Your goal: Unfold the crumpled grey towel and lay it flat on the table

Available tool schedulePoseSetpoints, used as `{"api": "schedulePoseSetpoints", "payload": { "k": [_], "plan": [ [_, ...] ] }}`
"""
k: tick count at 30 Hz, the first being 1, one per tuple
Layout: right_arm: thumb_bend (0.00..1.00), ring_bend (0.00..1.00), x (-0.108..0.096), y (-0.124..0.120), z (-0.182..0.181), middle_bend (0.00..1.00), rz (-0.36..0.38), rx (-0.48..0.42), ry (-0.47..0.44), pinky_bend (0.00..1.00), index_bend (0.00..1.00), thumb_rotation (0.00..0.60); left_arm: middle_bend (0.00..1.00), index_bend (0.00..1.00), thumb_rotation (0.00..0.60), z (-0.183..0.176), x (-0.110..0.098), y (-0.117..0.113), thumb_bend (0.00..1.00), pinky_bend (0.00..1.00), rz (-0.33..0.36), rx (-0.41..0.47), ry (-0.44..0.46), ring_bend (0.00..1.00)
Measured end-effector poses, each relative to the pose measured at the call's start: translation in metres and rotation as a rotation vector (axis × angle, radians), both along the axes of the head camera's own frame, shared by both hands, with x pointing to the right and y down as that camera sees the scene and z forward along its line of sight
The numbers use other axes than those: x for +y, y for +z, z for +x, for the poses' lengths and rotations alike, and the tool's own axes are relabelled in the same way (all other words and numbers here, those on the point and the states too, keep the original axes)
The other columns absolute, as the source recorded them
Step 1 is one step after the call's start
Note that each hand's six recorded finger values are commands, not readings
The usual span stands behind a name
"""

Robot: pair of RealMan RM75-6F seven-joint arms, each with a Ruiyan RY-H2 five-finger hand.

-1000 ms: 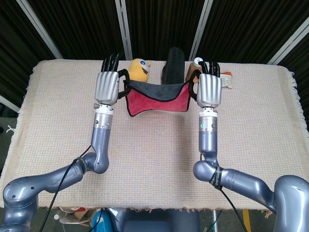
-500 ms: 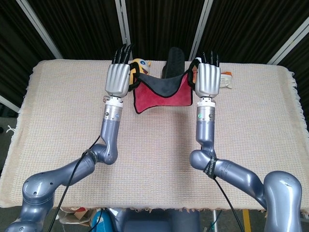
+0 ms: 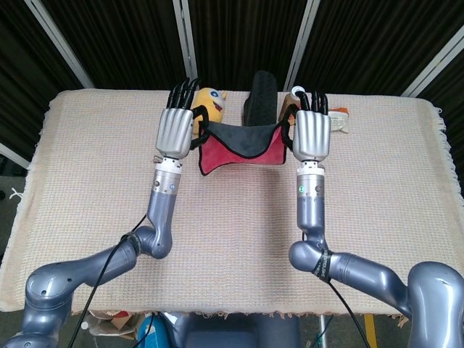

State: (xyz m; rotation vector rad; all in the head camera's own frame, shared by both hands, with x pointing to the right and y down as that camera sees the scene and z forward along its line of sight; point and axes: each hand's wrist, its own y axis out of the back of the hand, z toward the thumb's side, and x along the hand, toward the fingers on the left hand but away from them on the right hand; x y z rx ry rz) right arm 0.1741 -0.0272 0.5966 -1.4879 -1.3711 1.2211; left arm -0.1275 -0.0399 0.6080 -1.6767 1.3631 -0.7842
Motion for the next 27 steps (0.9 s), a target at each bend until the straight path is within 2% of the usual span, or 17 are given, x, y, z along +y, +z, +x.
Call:
{"api": "schedulePoseSetpoints", "payload": {
  "k": [14, 27],
  "plan": [
    [0.56, 0.09, 0.083, 0.018, -0.009, 0.24, -0.146, 0.04, -0.088, 0.09, 0.73, 0.6, 0.07, 0.63, 0.6, -0.027, 0.077, 0.015, 0.47, 0.06, -0.151, 0.082, 0.019, 0.0],
    [0.56, 0.09, 0.128, 0.021, -0.015, 0.24, -0.202, 0.035, -0.162, 0.09, 0.73, 0.6, 0.07, 0.63, 0.6, -0.035, 0.131, 0.014, 0.47, 0.06, -0.223, 0.118, 0.055, 0.0]
  ]
}}
